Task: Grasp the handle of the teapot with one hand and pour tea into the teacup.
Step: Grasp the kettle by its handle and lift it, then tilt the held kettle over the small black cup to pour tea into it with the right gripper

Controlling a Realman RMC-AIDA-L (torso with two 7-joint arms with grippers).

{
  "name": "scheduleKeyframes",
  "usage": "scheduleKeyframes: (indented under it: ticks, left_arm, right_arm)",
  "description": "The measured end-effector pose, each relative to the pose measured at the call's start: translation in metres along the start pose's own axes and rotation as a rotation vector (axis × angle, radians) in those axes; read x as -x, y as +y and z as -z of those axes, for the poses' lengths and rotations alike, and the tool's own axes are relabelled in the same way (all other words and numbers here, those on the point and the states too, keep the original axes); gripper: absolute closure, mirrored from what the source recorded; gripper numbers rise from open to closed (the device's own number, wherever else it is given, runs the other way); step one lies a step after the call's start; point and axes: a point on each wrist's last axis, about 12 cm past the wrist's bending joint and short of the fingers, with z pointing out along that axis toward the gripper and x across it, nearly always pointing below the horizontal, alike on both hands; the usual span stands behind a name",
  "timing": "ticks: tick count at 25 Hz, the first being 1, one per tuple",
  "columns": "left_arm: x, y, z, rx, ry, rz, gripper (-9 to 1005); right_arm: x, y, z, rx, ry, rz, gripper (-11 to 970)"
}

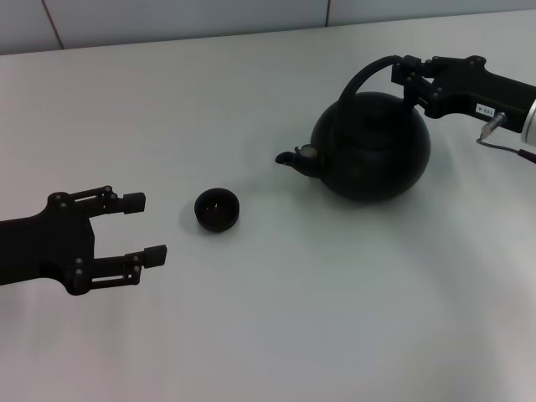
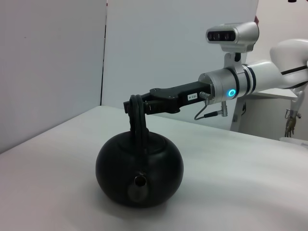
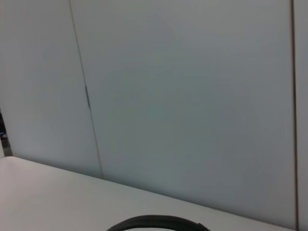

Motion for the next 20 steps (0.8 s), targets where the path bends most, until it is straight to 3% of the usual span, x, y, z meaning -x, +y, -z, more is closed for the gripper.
scheduleKeyframes:
  ticks: [20]
  left_arm:
    - [-0.001, -0.001, 0.003, 0.0, 0.003, 0.003, 217]
  right_arm:
    - [0.02, 0.009, -0.012, 0.095, -0.011, 0.091, 797]
